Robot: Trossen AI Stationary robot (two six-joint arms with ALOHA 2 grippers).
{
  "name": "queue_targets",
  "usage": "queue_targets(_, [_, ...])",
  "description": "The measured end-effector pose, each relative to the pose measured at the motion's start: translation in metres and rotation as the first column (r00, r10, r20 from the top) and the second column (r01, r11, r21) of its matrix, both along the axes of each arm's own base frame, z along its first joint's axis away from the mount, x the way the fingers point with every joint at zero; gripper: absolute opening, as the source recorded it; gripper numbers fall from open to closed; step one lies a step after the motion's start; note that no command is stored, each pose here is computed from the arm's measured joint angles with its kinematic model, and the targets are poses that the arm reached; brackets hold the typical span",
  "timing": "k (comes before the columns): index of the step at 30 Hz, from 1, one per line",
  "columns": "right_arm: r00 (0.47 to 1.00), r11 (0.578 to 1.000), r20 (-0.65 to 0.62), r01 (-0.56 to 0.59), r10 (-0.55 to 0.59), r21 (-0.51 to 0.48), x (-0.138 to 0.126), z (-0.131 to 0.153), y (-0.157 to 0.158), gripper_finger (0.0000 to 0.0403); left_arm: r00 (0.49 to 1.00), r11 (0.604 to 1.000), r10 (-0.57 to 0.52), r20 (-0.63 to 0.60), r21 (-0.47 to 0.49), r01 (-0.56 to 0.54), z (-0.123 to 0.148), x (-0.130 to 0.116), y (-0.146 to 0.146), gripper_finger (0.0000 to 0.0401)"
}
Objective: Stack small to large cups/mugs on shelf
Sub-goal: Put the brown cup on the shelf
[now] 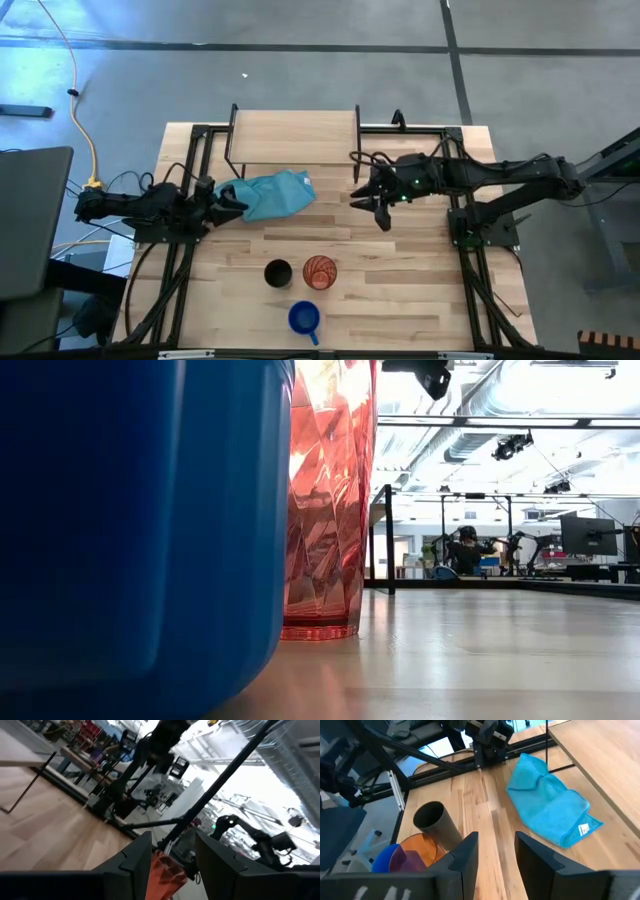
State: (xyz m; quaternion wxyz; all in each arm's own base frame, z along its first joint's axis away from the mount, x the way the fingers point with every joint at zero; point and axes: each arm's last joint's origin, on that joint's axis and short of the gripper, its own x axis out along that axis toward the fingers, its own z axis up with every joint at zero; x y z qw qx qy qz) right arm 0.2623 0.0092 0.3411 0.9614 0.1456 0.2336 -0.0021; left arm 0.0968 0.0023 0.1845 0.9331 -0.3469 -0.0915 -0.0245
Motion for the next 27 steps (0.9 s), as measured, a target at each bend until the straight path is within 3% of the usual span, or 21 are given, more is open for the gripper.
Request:
queue_targets(11, [0.999,0.992,-0.042,-0.001,0.006,0.129,0.006,-0.006,0.004,0.0119,0.991,1.0,0.002,-0.131,0.006,-0.001,-0.013,0.002,0.0,0.0138])
queue_targets(20, [0.971,0.966,-0.183,-0.109,0.153,0.234,0.038,-0.046,0.031,0.0119,0.979,0.998,0.012,-0.206,0.059,0.0,-0.02,0.003,0.0,0.0138])
queue_targets(27, [0.952,0.939,-0.197,-0.168,0.233,0.299,0.057,-0.068,0.055,0.0119,0.979,0.998,0.012,-0.206,0.059,0.001,-0.02,0.003,0.0,0.0138])
